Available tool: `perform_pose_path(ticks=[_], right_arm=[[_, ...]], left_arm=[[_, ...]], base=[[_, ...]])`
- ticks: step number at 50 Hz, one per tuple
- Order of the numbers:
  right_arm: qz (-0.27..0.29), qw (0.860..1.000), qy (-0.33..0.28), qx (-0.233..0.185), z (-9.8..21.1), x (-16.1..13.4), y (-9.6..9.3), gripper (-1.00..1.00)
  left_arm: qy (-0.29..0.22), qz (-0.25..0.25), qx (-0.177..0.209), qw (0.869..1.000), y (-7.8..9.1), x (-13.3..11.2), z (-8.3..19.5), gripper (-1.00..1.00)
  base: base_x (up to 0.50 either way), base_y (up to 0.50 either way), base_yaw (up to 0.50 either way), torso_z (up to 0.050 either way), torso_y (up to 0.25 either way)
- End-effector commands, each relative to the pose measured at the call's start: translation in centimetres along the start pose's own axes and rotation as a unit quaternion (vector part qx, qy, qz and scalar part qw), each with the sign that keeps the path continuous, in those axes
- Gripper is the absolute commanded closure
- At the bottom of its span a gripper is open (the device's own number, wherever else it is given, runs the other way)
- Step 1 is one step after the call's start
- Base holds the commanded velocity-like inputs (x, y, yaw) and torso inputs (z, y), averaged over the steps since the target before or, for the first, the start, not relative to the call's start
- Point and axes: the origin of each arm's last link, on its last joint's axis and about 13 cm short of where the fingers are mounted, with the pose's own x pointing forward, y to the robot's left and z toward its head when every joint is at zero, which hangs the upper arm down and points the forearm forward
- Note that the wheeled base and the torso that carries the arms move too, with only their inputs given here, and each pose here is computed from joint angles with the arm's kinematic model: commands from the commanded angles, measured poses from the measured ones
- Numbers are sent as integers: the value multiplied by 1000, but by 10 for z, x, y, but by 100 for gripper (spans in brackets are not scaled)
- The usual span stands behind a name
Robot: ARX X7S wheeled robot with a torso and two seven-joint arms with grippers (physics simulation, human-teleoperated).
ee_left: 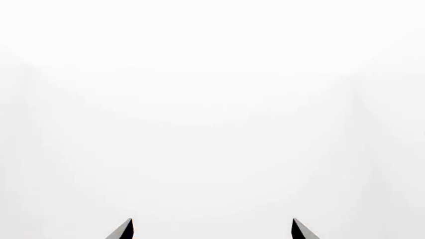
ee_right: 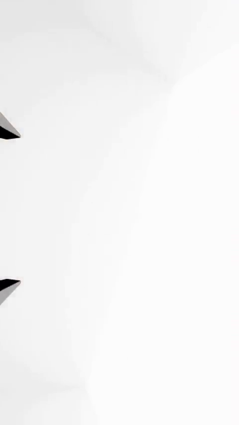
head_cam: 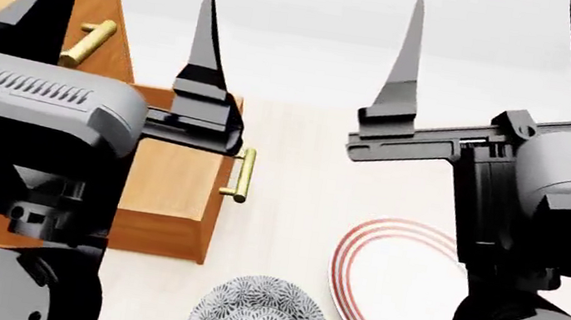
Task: Open the bottom drawer of the cabinet.
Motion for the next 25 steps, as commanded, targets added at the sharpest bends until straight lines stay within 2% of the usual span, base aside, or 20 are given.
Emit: perform_pose_path(ticks=[1,25], right_arm=[[-3,1000,-21,-6,11,0,-3,-100],[-7,998,-59,0,24,1,-6,-100]], left_arm=[[-39,0,0,999,-1,0,18,-100],[-82,-3,5,997,-3,-7,32,-100]], base=[[0,0,0,0,0],[0,0,0,0,0]])
